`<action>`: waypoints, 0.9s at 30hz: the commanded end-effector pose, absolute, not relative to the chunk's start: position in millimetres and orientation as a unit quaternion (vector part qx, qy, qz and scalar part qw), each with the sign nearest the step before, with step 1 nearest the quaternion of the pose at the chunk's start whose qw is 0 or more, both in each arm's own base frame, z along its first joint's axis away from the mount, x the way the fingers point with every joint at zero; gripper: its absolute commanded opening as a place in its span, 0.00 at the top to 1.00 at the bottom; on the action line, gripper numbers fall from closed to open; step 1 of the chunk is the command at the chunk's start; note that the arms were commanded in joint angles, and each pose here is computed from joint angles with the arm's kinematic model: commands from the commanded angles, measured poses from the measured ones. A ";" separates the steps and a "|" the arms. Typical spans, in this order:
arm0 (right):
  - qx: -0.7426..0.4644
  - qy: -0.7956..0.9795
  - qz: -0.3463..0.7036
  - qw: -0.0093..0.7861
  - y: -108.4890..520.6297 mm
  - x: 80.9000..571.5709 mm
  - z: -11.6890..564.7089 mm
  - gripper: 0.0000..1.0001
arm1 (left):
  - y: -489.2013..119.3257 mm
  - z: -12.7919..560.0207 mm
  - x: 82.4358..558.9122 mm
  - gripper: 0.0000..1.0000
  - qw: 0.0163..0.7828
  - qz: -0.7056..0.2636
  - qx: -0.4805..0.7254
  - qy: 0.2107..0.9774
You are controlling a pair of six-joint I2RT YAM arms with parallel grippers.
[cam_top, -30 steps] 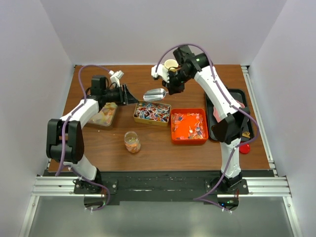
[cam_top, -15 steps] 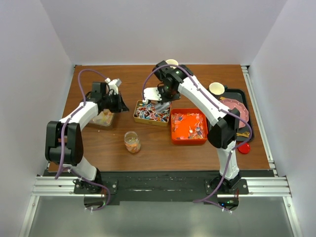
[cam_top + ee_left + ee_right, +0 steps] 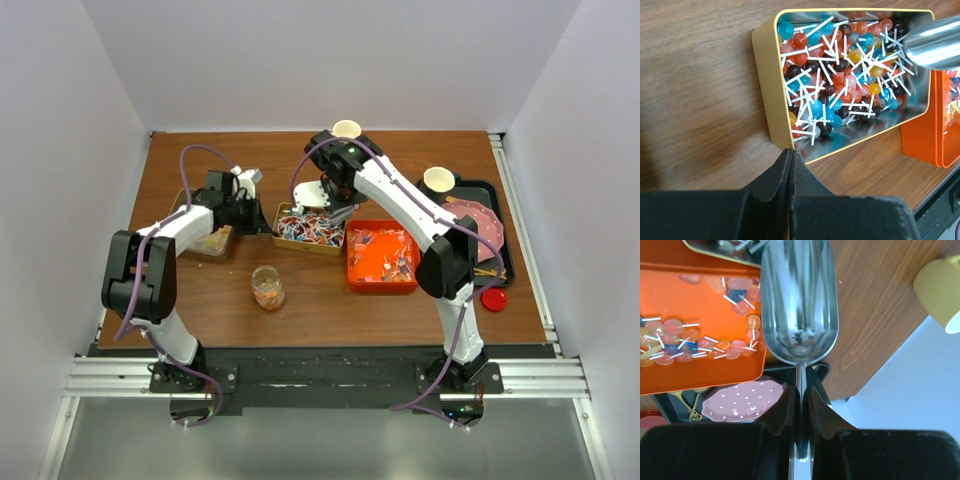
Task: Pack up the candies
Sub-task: Scoop the fake candies from the storage box.
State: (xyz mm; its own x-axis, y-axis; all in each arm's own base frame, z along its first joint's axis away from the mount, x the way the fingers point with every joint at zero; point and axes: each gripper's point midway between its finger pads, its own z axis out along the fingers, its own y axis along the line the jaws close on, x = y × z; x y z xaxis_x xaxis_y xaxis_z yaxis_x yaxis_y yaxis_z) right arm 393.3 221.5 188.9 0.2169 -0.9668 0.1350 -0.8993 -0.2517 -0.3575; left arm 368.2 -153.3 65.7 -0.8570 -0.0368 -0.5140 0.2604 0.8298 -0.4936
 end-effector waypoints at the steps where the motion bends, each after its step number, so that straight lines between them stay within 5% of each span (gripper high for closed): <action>1: -0.800 0.570 -0.181 -0.034 188.5 354.1 184.9 1.00 | -166.7 53.3 366.4 1.00 0.246 -0.288 0.077 0.922; 27: -0.791 0.548 -0.249 -0.107 187.9 372.4 150.0 1.00 | -192.0 37.1 340.7 1.00 0.203 -0.357 0.061 0.909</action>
State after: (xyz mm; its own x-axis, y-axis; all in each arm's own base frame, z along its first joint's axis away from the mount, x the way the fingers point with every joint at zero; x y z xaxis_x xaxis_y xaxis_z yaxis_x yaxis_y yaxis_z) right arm 407.6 213.8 157.3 0.1926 -0.8933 0.4062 -0.8768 -0.3425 -0.3375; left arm 365.4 -181.9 64.7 -0.8554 -0.0389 -0.5165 0.3057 0.7670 -0.5641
